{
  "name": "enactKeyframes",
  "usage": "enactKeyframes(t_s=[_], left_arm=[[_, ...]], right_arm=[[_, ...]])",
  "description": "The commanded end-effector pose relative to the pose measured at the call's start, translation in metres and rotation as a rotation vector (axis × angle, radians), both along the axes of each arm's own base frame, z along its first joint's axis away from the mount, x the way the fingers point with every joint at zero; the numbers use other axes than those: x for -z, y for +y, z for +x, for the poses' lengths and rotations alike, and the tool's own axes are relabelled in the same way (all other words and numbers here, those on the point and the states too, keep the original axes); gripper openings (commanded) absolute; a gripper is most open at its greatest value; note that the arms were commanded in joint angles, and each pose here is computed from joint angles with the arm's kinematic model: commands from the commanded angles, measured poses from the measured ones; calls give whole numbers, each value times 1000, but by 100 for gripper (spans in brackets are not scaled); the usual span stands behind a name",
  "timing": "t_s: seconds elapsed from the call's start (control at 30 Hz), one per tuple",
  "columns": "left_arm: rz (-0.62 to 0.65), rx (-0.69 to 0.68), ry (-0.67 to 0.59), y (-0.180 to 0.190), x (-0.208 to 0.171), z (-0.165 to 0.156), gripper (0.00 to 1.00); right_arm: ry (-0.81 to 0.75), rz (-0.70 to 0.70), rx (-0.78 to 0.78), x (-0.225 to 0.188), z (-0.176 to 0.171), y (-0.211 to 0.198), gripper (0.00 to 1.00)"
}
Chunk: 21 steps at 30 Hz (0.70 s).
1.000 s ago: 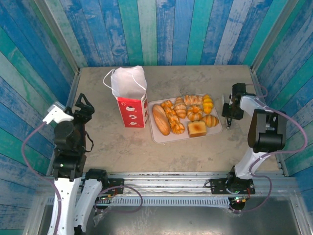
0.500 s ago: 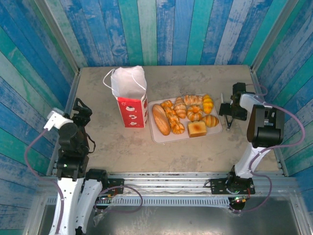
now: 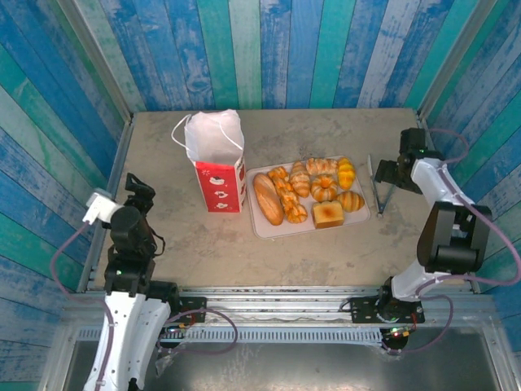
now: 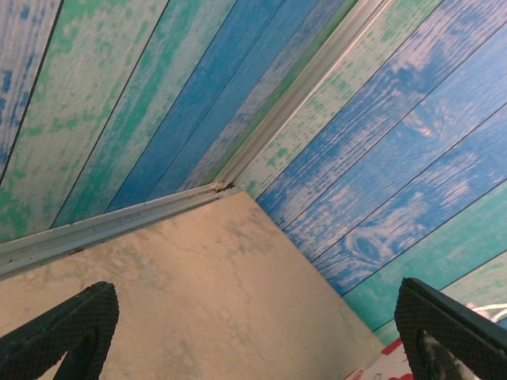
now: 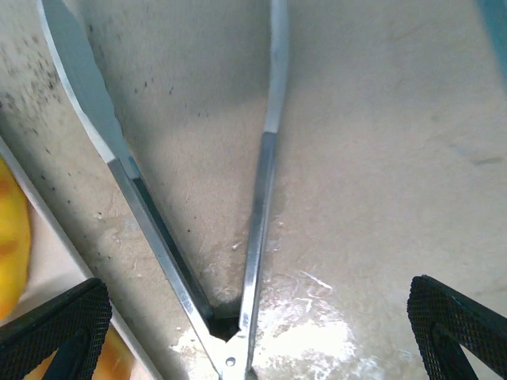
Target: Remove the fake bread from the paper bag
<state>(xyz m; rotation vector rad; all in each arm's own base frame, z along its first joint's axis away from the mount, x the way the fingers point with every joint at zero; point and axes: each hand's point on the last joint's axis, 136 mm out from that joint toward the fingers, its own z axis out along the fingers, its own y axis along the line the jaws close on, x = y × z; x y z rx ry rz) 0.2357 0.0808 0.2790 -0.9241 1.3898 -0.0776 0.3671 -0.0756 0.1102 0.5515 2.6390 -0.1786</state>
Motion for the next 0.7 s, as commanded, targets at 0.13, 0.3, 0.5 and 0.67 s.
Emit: enactKeyframes(t_s=[0.13, 0.3, 0.5, 0.67], left_arm=[[73, 29, 52, -5, 47, 32, 94], [161, 104, 110, -16, 83, 57, 94], [287, 237, 162, -36, 97, 84, 94], [396, 277, 151, -44, 93, 94, 94]], right_arm=[[-70, -23, 69, -18, -16, -10, 100], [-146, -9, 30, -20, -11, -4, 100], [-262, 18, -16, -22, 3, 4, 100], [-358, -19, -50, -22, 7, 5, 100]])
